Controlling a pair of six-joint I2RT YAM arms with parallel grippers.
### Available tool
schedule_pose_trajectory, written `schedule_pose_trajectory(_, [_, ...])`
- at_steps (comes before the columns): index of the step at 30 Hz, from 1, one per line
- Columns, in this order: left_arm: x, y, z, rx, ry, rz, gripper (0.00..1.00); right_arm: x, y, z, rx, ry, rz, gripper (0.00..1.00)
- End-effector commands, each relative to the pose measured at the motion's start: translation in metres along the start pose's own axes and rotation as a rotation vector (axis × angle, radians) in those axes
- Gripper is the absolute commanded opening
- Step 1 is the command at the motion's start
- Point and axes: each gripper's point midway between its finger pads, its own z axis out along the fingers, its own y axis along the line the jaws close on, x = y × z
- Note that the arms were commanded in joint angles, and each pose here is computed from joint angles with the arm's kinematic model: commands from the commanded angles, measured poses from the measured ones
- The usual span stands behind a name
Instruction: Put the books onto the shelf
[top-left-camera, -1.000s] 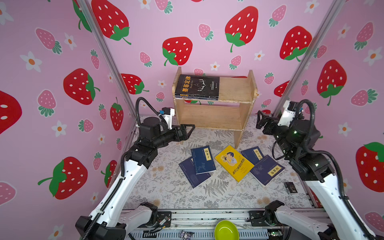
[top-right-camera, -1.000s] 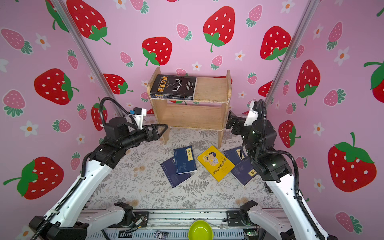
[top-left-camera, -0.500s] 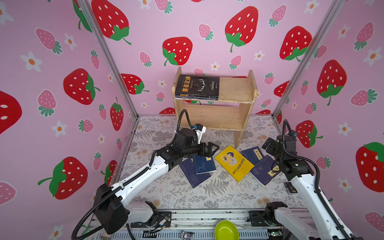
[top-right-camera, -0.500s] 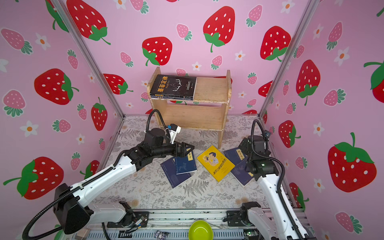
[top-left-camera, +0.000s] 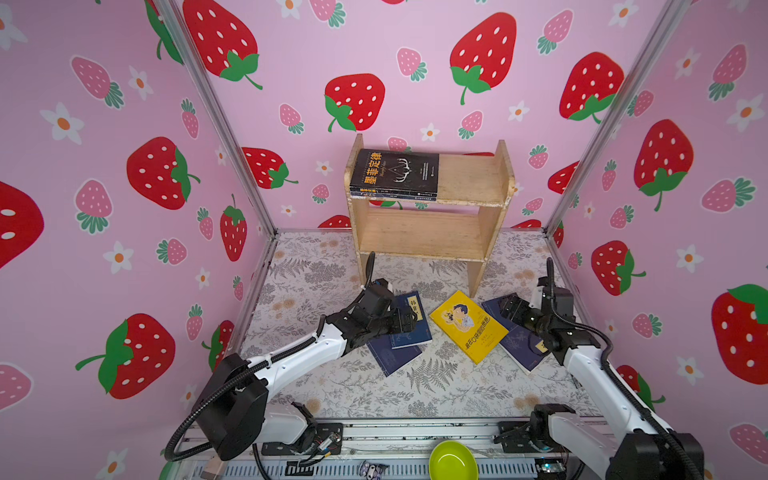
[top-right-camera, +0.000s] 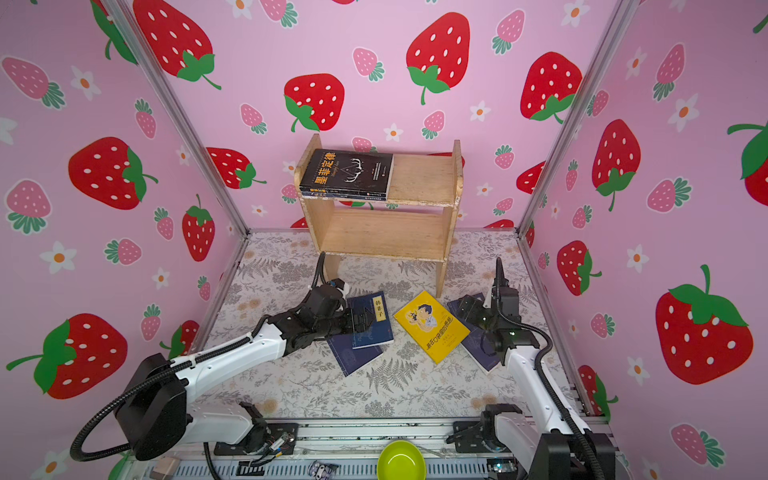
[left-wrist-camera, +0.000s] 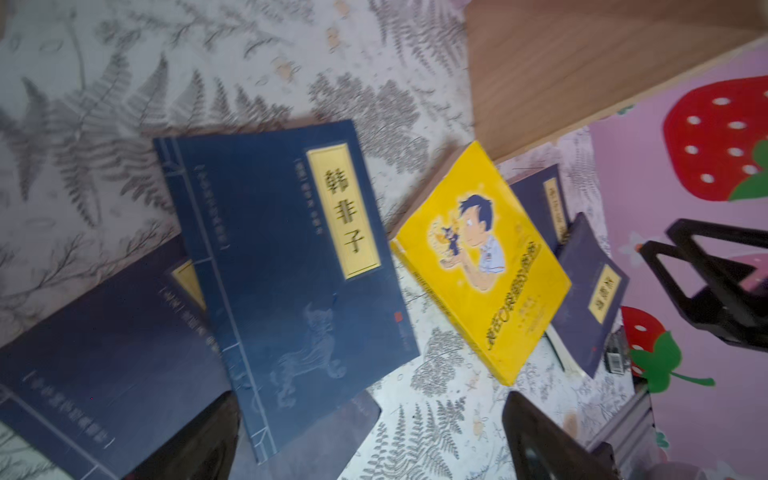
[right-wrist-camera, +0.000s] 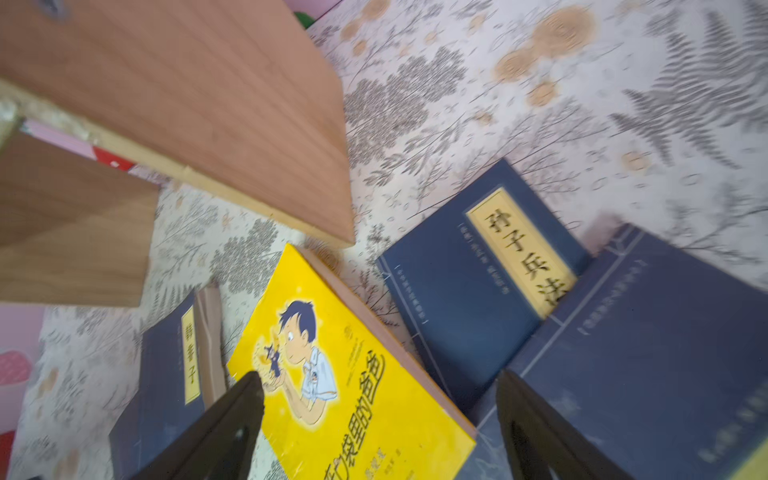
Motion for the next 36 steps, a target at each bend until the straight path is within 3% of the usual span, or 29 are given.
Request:
schedule_pose_trajectory(1, [0.002, 0.018, 0.004, -0.040, -0.036, -0.119, 1.00, 0.009, 0.040, 0.008, -0.167, 0.014, -0.052, 0.87])
schedule_pose_trajectory(9, [0.016, 0.028, 0.028, 0.022, 0.022, -0.227, 0.97, 0.053, 0.101, 0.038, -0.231, 0.072, -0.206, 0.82])
schedule_pose_trajectory(21, [0.025, 0.048, 0.048, 0.018, 0.028, -0.329, 0.93, 0.101, 0.154, 0.100, -0.336, 0.104, -0.200, 0.76])
schedule_pose_trajectory(27, [0.022, 0.059, 0.056, 0.033, -0.006, -0.370, 0.85, 0.123, 0.171, 0.120, -0.392, 0.191, -0.244, 0.70])
schedule_pose_trajectory(33, [0.015, 0.053, 0.064, 0.107, -0.025, -0.362, 0.75, 0.152, 0.185, 0.135, -0.482, 0.300, -0.300, 0.56])
schedule_pose_trajectory(36, [0.014, 0.047, 0.067, 0.151, -0.023, -0.355, 0.65, 0.161, 0.192, 0.140, -0.517, 0.336, -0.304, 0.49])
